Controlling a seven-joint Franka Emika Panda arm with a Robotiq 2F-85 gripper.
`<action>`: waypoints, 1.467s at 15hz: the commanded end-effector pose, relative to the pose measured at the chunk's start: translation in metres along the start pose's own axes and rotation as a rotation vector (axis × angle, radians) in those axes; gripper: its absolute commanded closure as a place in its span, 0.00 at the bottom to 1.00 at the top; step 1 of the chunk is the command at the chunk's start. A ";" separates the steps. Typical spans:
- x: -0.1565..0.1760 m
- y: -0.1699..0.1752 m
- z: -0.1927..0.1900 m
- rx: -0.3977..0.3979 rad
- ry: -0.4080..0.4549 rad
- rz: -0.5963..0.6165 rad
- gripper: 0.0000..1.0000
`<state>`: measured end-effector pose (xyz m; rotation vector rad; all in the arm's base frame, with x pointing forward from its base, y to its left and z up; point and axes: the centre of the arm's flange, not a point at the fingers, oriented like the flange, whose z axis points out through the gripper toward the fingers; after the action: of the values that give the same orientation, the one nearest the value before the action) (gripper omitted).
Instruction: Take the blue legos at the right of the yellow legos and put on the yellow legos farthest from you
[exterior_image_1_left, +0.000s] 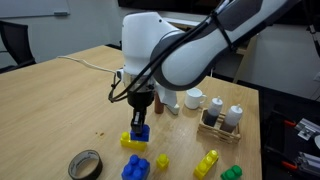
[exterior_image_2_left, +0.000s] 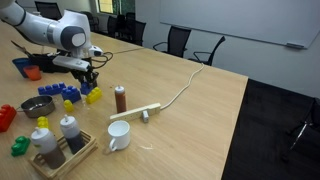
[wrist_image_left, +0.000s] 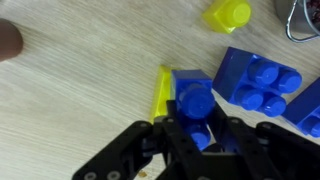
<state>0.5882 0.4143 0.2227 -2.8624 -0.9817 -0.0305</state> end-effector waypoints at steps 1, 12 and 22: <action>0.003 0.005 0.003 0.000 -0.031 -0.010 0.90; 0.020 0.025 0.004 -0.009 0.088 0.217 0.90; 0.012 0.010 0.000 -0.009 0.050 0.297 0.90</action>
<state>0.6092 0.4188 0.2226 -2.9462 -0.5723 -0.1153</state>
